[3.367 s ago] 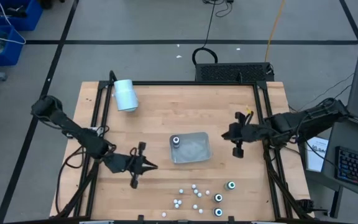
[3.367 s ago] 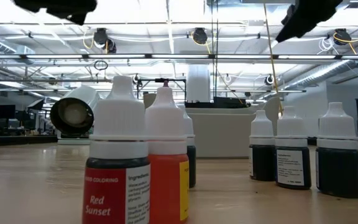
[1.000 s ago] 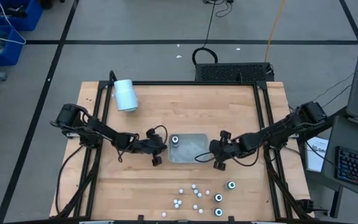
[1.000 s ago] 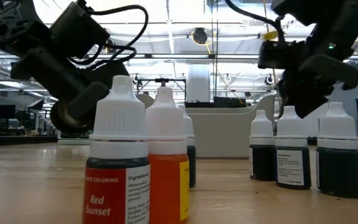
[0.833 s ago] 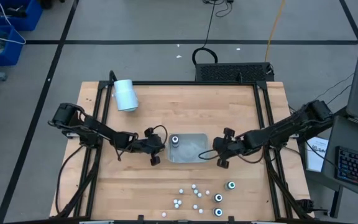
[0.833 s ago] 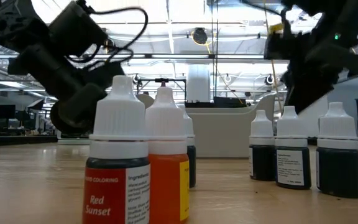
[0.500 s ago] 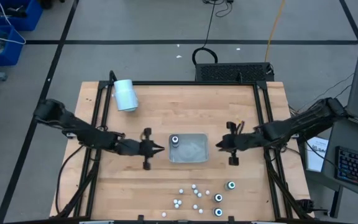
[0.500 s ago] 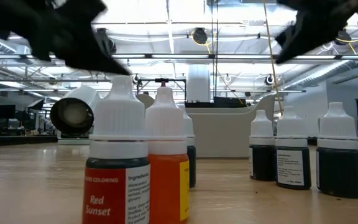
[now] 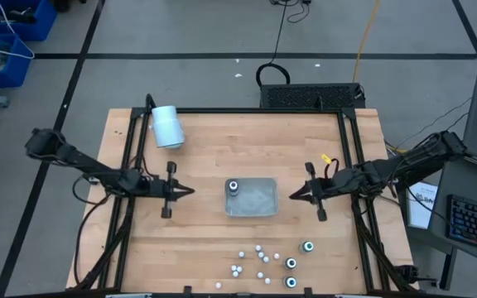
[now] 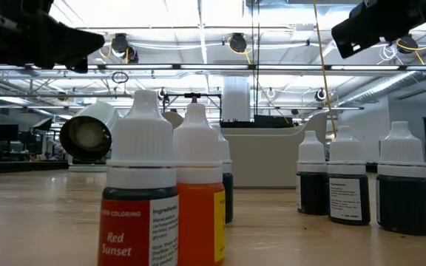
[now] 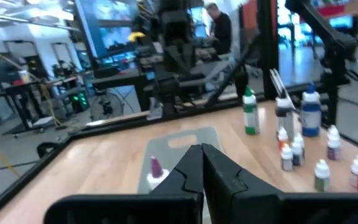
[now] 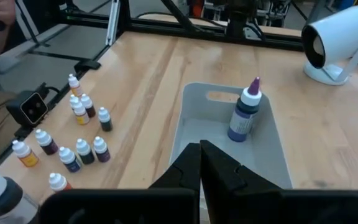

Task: Pick & Place food coloring
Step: Put the large green food coloring bottle into the bin

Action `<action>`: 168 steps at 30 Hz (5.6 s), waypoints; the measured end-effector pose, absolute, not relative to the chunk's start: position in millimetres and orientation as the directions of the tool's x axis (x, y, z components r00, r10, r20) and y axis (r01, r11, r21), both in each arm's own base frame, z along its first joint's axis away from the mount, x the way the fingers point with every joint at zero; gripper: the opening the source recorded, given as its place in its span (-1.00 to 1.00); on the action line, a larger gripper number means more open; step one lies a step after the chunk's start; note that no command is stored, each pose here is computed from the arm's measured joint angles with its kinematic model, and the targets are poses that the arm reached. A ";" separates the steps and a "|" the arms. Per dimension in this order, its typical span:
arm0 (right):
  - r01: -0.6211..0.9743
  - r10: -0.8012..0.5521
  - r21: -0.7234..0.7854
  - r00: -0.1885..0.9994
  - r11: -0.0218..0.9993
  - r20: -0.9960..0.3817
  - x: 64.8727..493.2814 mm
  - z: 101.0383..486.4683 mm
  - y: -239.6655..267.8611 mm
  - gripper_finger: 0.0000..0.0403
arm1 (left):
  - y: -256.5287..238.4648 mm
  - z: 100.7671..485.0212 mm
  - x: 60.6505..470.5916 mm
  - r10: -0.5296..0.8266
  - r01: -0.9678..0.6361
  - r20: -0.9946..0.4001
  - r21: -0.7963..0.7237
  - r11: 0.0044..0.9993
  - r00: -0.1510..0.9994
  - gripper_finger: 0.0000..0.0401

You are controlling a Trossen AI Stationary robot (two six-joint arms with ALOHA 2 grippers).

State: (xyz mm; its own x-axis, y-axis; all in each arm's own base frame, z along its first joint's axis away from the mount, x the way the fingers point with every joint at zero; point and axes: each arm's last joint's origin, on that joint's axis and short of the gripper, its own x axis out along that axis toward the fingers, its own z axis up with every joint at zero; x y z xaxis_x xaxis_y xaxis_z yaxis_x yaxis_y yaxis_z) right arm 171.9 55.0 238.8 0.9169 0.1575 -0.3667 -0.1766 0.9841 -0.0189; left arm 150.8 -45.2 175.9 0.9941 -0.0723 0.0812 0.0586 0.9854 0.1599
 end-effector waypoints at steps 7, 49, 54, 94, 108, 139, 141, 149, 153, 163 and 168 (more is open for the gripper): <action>-0.182 0.179 0.028 0.912 0.983 -0.368 172.4 242.6 59.7 -1.00 | -42.1 175.4 148.8 -0.055 0.044 0.084 0.129 0.991 0.995 -0.92; -0.126 0.182 0.135 0.529 0.983 -0.829 167.2 227.0 181.8 0.55 | -42.3 167.2 149.1 -0.059 0.059 0.003 0.042 0.997 0.998 -0.81; -0.129 0.193 0.146 0.535 0.981 -0.823 165.2 212.9 180.5 0.54 | -42.3 167.3 149.1 -0.059 0.059 0.003 0.042 0.997 0.998 -0.81; -0.185 0.228 0.147 0.575 0.972 -0.786 163.0 190.9 178.6 -0.45 | -42.2 165.1 149.1 -0.056 0.057 -0.018 0.049 0.997 0.998 -0.81; -0.132 0.111 0.031 0.655 0.991 -0.748 181.0 223.3 164.5 -0.45 | -42.2 165.3 149.1 -0.055 0.056 -0.017 0.048 0.997 0.998 -0.81; -0.160 -0.002 -0.201 0.776 0.966 -0.630 311.4 281.7 110.1 -0.45 | -41.7 165.4 149.2 -0.037 0.038 -0.016 0.061 0.997 0.999 -0.81; -0.152 -0.017 -0.214 0.778 0.965 -0.628 321.7 283.3 107.2 -0.45 | -41.7 165.4 149.2 -0.037 0.037 -0.016 0.061 0.997 0.999 -0.81; -0.125 -0.058 -0.239 0.768 0.963 -0.637 359.9 276.5 100.9 -0.45 | -41.7 165.4 149.2 -0.036 0.037 -0.016 0.060 0.997 0.999 -0.81; -0.103 -0.076 -0.236 0.761 0.966 -0.644 375.9 257.8 97.2 -0.44 | -41.7 165.4 149.2 -0.036 0.037 -0.016 0.071 0.997 0.999 -0.81; -0.065 -0.086 -0.191 0.722 0.979 -0.686 390.9 236.0 74.7 -0.44 | -41.7 165.3 149.2 -0.036 0.037 -0.017 0.075 0.997 0.999 -0.81; -0.072 -0.067 -0.165 0.707 0.984 -0.704 394.8 228.1 70.3 -0.45 | -41.6 165.3 149.2 -0.036 0.037 -0.017 0.082 0.996 0.999 -0.81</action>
State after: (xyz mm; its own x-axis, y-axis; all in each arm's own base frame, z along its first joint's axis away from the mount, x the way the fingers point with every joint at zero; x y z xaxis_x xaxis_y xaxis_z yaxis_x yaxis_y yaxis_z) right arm 394.8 70.3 228.1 0.7066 -0.0670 -0.7044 -0.0715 0.9837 -0.1653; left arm 149.2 -41.6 165.3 0.9992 -0.0359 -0.0174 0.0372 0.9959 0.0822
